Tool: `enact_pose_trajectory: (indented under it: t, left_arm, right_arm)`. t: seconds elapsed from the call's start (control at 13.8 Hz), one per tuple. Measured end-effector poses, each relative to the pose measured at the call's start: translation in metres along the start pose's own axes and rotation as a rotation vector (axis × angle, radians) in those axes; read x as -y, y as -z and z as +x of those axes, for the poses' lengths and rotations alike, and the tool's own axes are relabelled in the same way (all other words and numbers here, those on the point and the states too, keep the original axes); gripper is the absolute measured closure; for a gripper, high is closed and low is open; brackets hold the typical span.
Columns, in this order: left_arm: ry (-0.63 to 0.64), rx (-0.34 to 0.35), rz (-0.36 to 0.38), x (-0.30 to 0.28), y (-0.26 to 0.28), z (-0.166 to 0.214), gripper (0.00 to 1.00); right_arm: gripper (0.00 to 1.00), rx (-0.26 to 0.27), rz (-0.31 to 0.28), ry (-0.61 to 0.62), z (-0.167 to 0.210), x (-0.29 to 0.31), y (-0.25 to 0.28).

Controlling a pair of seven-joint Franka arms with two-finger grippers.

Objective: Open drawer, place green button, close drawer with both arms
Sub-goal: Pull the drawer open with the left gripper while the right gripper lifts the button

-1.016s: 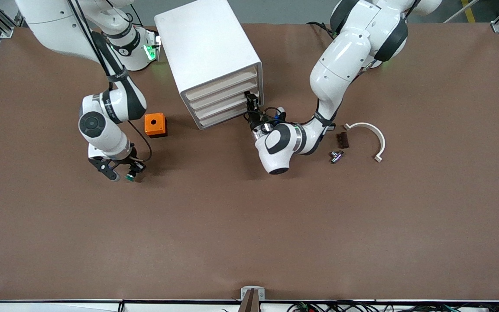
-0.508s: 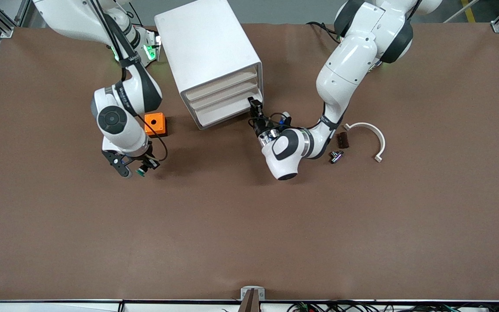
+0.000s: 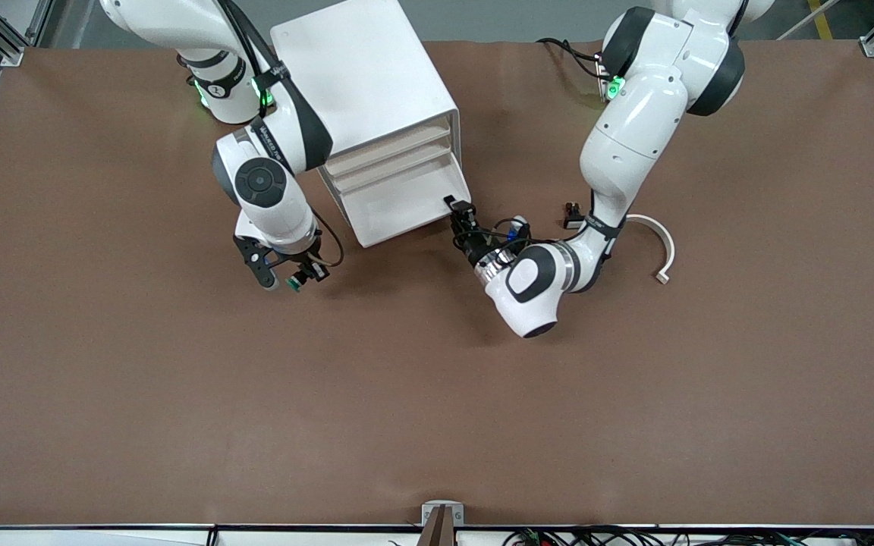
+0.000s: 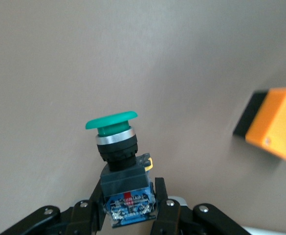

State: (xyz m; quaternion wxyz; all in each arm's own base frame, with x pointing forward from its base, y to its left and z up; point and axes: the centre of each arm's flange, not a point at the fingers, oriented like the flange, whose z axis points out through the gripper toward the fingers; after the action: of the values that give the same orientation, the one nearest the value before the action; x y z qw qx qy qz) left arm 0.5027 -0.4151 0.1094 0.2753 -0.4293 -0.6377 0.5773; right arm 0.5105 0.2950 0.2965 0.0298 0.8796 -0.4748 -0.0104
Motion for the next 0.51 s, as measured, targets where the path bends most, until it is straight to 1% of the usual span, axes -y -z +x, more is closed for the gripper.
enact_pose_trajectory:
  t: [0.22,0.36,0.44,0.51]
  left_arm:
    - [-0.007,0.051,-0.028,-0.004,0.027,0.008,0.83]
    - [-0.01,0.069,-0.044,-0.006,0.038,0.011,0.79]
    - [-0.01,0.079,-0.054,-0.007,0.042,0.012,0.76]
    - [-0.013,0.087,-0.059,-0.007,0.046,0.012,0.76]
  right_arm:
    - [0.58,0.011,-0.01,-0.051,-0.026,0.016,0.035]
    - [0.58,0.045,-0.001,-0.086,-0.044,0.022,0.049]
    - [0.58,0.059,0.005,-0.102,-0.054,0.024,0.053]
    - [0.58,0.063,0.009,-0.118,-0.067,0.025,0.056]
